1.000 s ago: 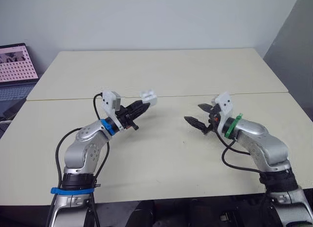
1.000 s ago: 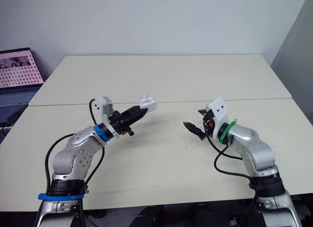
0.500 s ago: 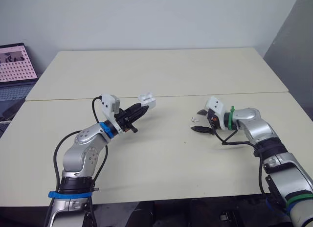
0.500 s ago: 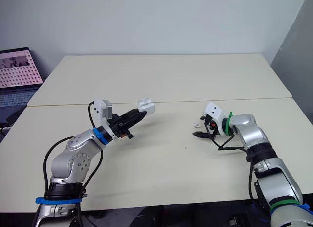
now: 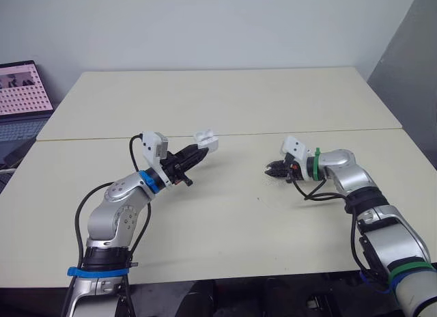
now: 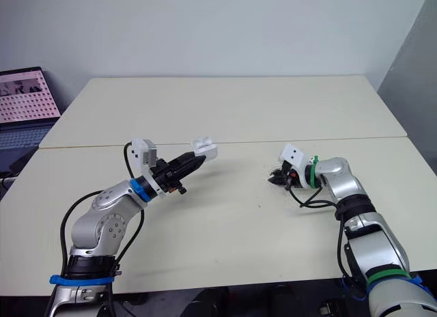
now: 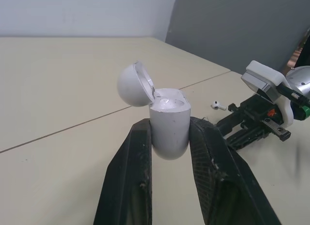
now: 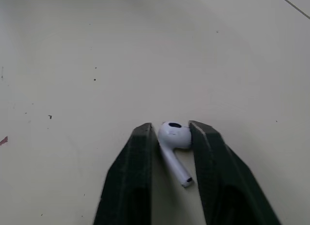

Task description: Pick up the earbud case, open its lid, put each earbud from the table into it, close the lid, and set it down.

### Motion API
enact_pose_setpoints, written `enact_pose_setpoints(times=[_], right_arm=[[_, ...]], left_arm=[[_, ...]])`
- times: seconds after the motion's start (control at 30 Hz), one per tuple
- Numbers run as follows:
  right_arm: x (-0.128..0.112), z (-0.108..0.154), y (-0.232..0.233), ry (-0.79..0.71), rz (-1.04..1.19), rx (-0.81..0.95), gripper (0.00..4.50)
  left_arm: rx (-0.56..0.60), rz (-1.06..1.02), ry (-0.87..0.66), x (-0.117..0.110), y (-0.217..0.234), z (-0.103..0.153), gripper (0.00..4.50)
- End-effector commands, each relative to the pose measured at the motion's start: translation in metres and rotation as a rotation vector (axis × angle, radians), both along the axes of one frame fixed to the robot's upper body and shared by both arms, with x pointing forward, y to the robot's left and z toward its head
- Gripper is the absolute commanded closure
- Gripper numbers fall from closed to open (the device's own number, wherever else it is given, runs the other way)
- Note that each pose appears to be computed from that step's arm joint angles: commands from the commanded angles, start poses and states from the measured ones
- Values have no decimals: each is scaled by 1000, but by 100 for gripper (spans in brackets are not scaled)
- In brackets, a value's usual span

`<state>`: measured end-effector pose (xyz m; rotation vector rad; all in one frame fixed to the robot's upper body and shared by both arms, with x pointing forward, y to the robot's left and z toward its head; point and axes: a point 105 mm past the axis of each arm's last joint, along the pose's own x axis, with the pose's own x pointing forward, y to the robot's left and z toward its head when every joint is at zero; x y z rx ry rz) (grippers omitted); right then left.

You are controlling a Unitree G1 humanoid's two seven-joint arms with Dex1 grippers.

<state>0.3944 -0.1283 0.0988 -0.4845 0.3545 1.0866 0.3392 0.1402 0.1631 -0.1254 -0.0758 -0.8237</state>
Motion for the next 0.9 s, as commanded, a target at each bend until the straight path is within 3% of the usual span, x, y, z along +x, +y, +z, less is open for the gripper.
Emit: enact_pose_setpoints(times=[0.03, 0.13, 0.3, 0.47, 0.6, 0.8, 0.9], right_arm=[[1, 5, -18, -12, -31, -14, 410], [-8, 23, -40, -41, -2, -74, 410], [-48, 47, -87, -20, 59, -287, 410], [-82, 37, -130, 76, 8, -472, 410], [-92, 21, -145, 134, -43, -509, 410], [-99, 8, -155, 174, -69, -544, 213], [-101, 9, -159, 183, -75, -560, 213]], left_arm=[[-9, -24, -70, -1, -7, 16, 376], [-21, -29, -70, -2, -12, 15, 376], [-33, -1, -60, -4, -9, 8, 376], [-45, 21, -44, -8, -9, 2, 376], [-46, 20, -33, -10, -9, 0, 376], [-40, 14, -27, -10, -10, 2, 376], [-38, 9, -23, -10, -10, 2, 376]])
